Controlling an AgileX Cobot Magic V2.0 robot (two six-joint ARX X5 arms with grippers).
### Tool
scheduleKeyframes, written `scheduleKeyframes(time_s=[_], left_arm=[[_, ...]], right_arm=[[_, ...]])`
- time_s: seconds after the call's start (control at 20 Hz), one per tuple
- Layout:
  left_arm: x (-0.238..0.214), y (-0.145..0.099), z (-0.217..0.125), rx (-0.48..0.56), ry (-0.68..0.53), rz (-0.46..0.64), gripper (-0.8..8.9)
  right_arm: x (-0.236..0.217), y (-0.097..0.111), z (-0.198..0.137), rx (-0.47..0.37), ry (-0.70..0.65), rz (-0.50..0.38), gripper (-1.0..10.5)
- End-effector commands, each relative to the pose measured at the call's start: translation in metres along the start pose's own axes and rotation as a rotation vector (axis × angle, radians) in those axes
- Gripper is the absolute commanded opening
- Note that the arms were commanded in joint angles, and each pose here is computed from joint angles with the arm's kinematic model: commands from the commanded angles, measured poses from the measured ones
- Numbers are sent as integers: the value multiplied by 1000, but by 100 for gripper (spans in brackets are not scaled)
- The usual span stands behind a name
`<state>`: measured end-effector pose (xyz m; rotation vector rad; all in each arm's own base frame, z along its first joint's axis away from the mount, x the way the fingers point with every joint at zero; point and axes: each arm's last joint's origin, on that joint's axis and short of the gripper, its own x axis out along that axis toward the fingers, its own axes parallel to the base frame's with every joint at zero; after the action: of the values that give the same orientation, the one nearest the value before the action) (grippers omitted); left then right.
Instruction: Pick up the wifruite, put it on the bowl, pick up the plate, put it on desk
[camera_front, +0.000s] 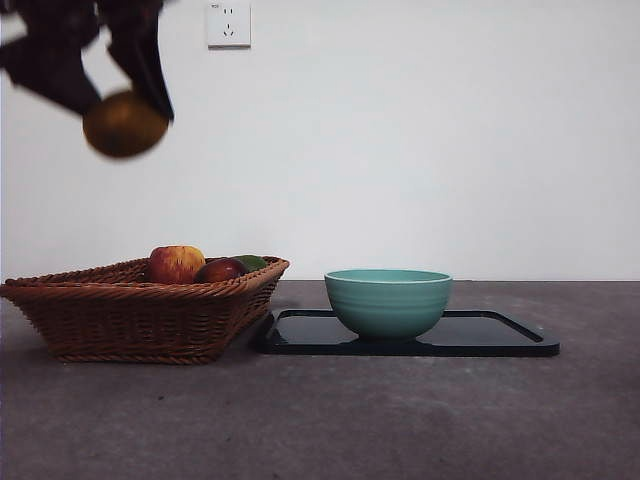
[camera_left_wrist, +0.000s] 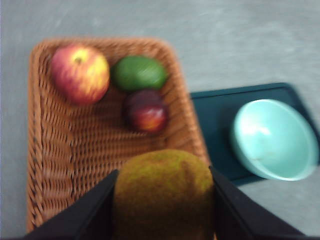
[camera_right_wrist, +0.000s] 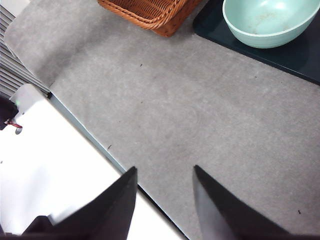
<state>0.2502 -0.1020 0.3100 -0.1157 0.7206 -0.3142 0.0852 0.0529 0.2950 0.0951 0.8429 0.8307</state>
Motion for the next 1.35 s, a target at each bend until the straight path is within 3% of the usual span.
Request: scheduleKeyframes(time_s=[0.05,0.5,0.75,0.9,1.0,1.1,1.35], left_arm=[[24,4,-12,-28,14,24,122],[110,14,-39,15,149,84,122],[133,19,-52,27,214,104,127],[134,18,-53,28,216,103,294],[133,18,-52,28,214,102,297],[132,18,-51,28,210,101,388],[105,12,-35,29,133,82,407]], right_arm=[[-1,2,3,-19,-12,4,177],[-1,2,3,-15,-11,4,177],[-1,2,3,-13,-12,4,177],[-1,1,3,-8,-13,-17,177],[-1,1,3,-7,-13,-18,177],[-1,1,3,-7,-13,-18,177],[-1,1,3,4,-14,-18,177]])
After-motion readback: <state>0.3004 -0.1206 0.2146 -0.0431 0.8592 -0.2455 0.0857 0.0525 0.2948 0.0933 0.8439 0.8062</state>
